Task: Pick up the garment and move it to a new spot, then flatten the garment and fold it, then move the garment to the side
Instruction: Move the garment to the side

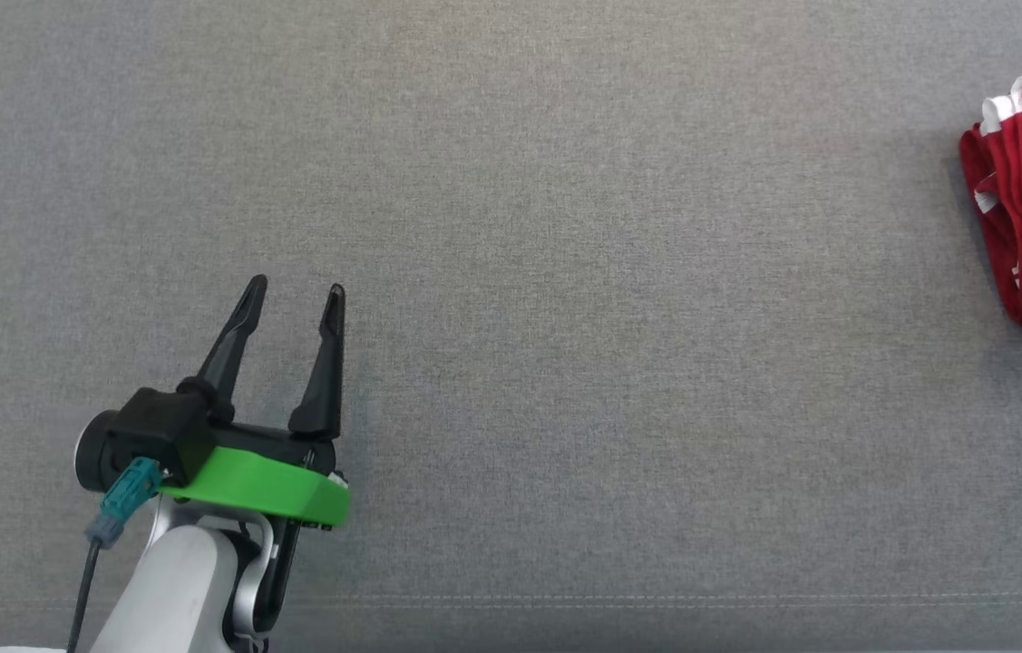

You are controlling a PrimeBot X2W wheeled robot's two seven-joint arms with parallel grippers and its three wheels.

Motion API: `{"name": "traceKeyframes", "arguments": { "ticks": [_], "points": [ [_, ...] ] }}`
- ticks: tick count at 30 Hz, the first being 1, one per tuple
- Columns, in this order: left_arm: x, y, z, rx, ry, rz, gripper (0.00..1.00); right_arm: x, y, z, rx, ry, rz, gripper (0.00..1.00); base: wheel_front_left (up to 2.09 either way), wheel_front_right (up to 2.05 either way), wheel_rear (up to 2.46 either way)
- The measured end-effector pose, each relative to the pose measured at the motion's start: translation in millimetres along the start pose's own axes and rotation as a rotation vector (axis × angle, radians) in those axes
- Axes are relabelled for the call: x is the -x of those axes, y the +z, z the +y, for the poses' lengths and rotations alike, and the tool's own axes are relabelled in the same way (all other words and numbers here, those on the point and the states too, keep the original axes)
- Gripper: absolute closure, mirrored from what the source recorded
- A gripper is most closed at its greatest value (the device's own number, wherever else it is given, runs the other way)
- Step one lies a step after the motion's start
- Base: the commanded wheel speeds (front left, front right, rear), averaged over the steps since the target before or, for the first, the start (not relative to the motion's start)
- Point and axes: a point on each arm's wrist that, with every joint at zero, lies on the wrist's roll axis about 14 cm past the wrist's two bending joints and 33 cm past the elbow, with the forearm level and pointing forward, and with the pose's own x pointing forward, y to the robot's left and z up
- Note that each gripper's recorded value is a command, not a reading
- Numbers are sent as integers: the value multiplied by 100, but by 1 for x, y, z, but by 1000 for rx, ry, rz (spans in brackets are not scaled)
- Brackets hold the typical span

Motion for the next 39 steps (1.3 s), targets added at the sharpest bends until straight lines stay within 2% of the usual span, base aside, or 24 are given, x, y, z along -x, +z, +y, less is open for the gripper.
{"name": "traceKeyframes", "arguments": {
  "ticks": [6, 8, 14, 28, 39],
  "points": [
    [8, 16, 7, -1, 44, -42, 0, 31, 23, 28, -108, 90, -168, 0, 0, 0, 0],
    [13, 19, 11, -2, 67, -48, 0, 43, 28, 38, -102, 122, -211, 0, 0, 0, 0],
    [29, 27, 18, -8, 119, -54, 0, 79, 39, 58, -172, 196, -325, 0, 0, 0, 0],
    [85, 32, 41, -37, 216, -26, 0, 153, 55, 121, -310, 359, -466, 0, 0, 0, 0],
    [110, 32, 44, -42, 239, -37, 0, 189, 48, 130, -375, 391, -510, 0, 0, 0, 0]
  ]
}}
